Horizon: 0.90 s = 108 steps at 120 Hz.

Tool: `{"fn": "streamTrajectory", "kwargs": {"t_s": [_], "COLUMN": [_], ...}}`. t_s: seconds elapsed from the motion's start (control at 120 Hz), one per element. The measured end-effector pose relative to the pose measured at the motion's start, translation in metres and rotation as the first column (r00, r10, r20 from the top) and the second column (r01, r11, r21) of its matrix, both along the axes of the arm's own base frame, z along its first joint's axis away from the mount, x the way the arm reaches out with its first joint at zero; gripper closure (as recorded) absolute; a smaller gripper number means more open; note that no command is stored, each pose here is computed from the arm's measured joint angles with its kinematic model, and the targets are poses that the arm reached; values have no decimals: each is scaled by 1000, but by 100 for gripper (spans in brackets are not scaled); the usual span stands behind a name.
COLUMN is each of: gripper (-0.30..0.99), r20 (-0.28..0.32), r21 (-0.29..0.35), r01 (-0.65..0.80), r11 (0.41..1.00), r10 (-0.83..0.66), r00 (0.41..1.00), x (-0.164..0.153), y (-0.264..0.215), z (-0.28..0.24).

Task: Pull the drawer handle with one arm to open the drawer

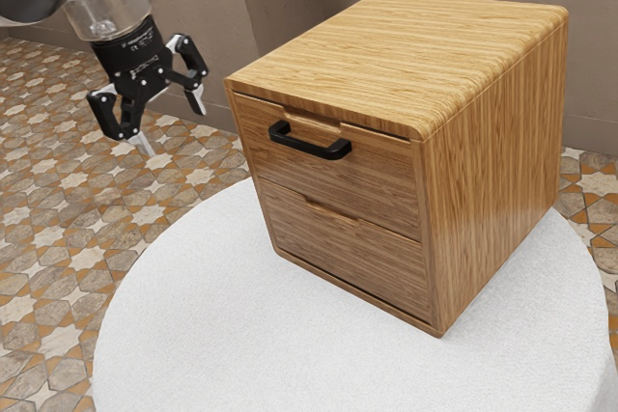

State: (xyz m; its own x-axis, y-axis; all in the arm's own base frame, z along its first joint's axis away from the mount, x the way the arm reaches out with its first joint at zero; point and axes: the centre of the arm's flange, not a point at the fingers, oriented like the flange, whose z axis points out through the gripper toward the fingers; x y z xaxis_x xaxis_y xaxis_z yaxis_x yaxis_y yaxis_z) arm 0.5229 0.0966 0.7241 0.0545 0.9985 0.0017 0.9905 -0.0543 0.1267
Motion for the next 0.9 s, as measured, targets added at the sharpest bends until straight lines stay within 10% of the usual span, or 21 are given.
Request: {"fn": "streamTrajectory", "kwargs": {"t_s": [0.358, 0.583, 0.9], "gripper": [2, 2, 3], "r20": [7, 184, 295], "r21": [-13, -2, -72], "r01": [25, 56, 160], "r11": [1000, 998, 985], "r10": [-25, -55, -132], "r00": [1000, 981, 946], "x": [2, -36, -12], "y": [-13, -35, -100], "z": [1, 90, 83]}}
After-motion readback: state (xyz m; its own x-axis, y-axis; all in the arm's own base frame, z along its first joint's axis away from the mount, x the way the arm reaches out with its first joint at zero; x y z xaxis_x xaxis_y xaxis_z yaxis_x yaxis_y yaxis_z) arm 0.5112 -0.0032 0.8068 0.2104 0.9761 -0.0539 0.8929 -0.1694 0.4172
